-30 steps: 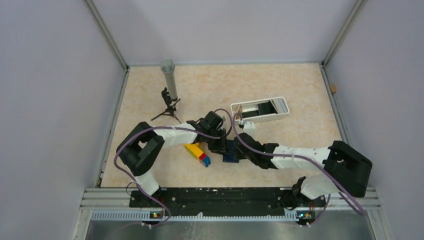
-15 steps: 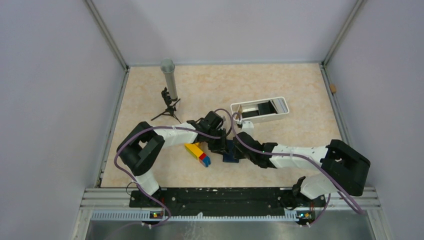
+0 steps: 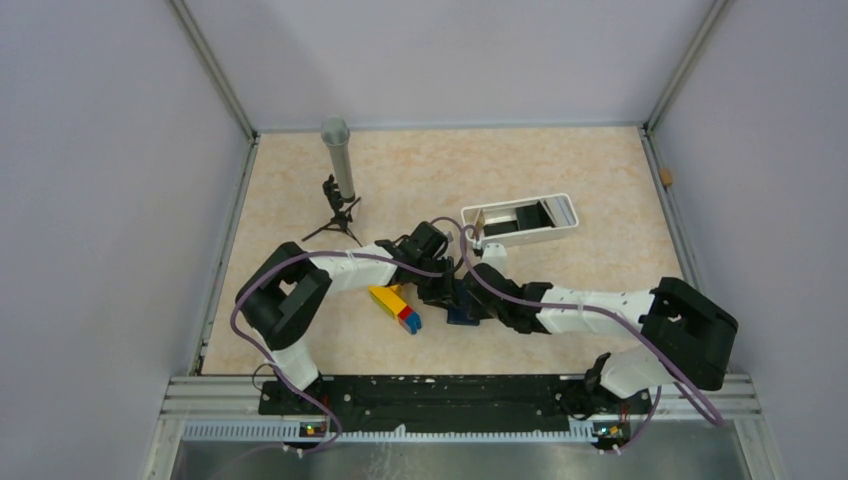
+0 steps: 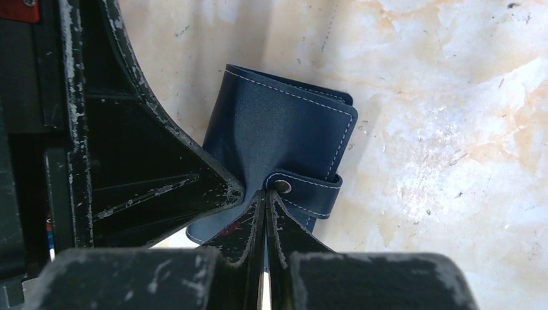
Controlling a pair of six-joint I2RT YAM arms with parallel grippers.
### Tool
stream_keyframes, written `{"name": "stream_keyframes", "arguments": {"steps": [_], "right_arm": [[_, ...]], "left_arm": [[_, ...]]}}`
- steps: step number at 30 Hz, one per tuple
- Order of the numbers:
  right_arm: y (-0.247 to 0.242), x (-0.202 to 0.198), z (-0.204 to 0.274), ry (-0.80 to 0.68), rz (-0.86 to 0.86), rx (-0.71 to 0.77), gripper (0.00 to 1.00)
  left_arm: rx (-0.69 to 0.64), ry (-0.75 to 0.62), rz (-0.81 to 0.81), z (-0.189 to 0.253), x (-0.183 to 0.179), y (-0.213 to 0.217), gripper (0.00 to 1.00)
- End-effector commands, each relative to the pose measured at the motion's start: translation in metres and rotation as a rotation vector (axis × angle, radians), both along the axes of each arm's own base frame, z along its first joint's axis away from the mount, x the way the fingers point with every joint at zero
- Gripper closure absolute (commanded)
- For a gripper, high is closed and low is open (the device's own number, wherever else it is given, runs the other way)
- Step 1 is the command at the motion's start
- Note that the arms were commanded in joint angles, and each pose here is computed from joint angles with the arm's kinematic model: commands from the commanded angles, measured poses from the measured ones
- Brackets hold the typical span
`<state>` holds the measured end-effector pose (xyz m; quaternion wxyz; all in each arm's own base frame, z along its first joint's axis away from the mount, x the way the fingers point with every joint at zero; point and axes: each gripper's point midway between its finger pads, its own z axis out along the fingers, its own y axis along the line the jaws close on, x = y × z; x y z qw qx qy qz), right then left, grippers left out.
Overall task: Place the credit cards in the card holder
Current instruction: Close the card holder at the center of the board.
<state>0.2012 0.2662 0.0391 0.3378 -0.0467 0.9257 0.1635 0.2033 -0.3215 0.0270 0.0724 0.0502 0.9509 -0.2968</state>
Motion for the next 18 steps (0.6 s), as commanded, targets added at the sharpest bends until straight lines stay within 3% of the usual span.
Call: {"name": "stream_keyframes", "arguments": {"steps": [1, 6, 18], "right_arm": [[-0.0071, 0.0047, 0.0049, 0.006, -0.044, -0.020, 1.00], [-0.0067, 0.0049, 0.0014, 0.028, -0.050, 0.021, 1.00], [-0.0039, 0.0074, -0.0031, 0.147, -0.022, 0.292, 1.00]], "left_arm": [[0.181, 0.025, 0.004, -0.0407, -0.0105, 0.0312, 0.73], [0.185, 0.025, 0.003, -0.0413, -0.0113, 0.0326, 0.73], [0.161, 0.014, -0.008, -0.0422, -0.0104, 0.0288, 0.73]]}}
